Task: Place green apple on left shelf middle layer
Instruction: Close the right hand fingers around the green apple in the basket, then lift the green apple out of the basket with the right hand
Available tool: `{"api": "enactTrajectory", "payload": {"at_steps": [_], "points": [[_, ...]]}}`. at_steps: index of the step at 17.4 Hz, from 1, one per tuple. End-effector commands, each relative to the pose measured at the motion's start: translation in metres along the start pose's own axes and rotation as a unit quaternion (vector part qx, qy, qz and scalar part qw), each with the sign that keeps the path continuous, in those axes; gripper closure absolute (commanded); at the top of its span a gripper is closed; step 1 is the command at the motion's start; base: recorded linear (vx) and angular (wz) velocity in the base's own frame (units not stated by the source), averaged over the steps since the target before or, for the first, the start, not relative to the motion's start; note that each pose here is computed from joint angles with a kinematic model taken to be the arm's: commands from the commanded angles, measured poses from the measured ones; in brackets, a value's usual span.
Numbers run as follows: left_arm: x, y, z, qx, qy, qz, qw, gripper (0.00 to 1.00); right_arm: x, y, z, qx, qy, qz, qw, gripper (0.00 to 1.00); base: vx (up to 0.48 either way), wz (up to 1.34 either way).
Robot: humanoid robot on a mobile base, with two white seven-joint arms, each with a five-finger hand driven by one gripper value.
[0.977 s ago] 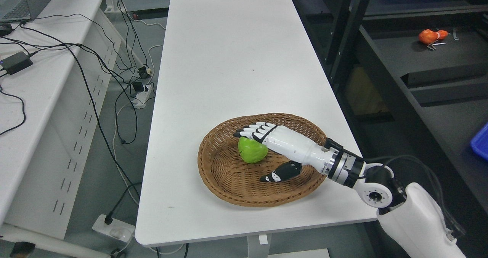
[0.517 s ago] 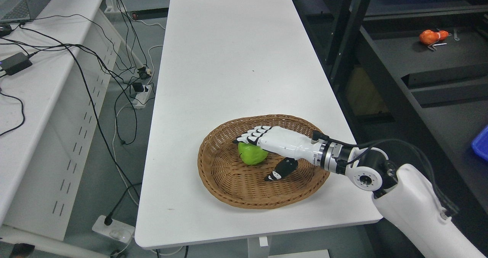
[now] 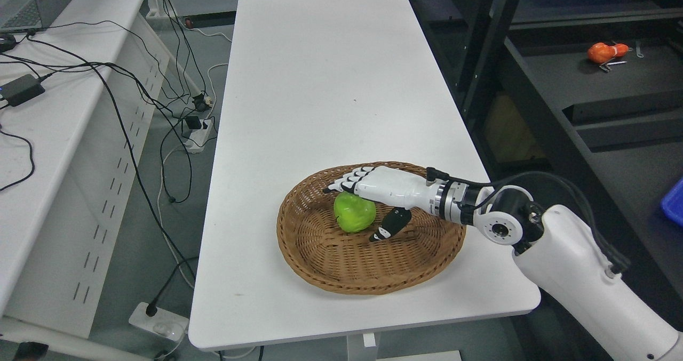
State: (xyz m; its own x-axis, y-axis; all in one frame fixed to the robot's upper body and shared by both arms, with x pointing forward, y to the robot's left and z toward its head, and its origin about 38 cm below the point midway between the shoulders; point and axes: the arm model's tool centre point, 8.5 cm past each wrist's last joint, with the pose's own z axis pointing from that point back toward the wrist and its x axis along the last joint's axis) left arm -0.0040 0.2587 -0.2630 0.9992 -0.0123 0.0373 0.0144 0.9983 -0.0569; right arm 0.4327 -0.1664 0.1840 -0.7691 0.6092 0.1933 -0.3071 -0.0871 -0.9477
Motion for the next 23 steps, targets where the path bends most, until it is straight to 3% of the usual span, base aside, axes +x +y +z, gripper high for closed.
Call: {"api": "enactTrajectory", "payload": {"at_steps": [1, 4, 7, 10, 12, 15, 17, 20, 22, 23], "points": [[0.000, 0.011, 0.002, 0.009, 0.000, -0.001, 1.000, 0.00, 0.004, 0.032, -0.038, 0.064, -0.012, -0.015, 0.998, 0.00, 0.000, 0.00], [0.000, 0.011, 0.002, 0.009, 0.001, -0.001, 1.000, 0.00, -0.002, 0.033, -0.040, 0.072, -0.007, -0.013, 0.997, 0.02, 0.000, 0.00], [0.000, 0.011, 0.002, 0.009, 0.000, -0.001, 1.000, 0.00, -0.006, 0.029, -0.037, 0.068, -0.003, -0.009, 0.998, 0.12, 0.000, 0.00], [0.000, 0.011, 0.002, 0.009, 0.000, -0.001, 1.000, 0.00, -0.012, 0.031, -0.031, 0.072, 0.008, 0.002, 0.997, 0.34, 0.000, 0.00], [0.000, 0.011, 0.002, 0.009, 0.000, -0.001, 1.000, 0.00, -0.015, 0.028, -0.027, 0.064, 0.008, 0.002, 0.998, 0.64, 0.000, 0.00], [0.000, 0.011, 0.002, 0.009, 0.000, -0.001, 1.000, 0.00, -0.026, 0.017, -0.017, 0.041, 0.024, -0.004, 0.999, 0.78, 0.000, 0.00], [0.000, 0.011, 0.002, 0.009, 0.000, -0.001, 1.000, 0.00, -0.039, 0.008, 0.000, 0.023, 0.039, 0.001, 0.999, 0.96, 0.000, 0.00], [0.000, 0.011, 0.002, 0.009, 0.000, -0.001, 1.000, 0.00, -0.056, -0.025, 0.035, -0.036, 0.068, 0.022, 0.997, 0.99, 0.000, 0.00], [0.000, 0.011, 0.002, 0.009, 0.000, -0.001, 1.000, 0.00, -0.068, -0.059, 0.068, -0.124, 0.103, 0.026, 0.987, 0.99, 0.000, 0.00], [0.000, 0.011, 0.002, 0.009, 0.000, -0.001, 1.000, 0.00, -0.078, -0.071, 0.089, -0.199, 0.139, 0.009, 0.970, 0.99, 0.000, 0.00]]}}
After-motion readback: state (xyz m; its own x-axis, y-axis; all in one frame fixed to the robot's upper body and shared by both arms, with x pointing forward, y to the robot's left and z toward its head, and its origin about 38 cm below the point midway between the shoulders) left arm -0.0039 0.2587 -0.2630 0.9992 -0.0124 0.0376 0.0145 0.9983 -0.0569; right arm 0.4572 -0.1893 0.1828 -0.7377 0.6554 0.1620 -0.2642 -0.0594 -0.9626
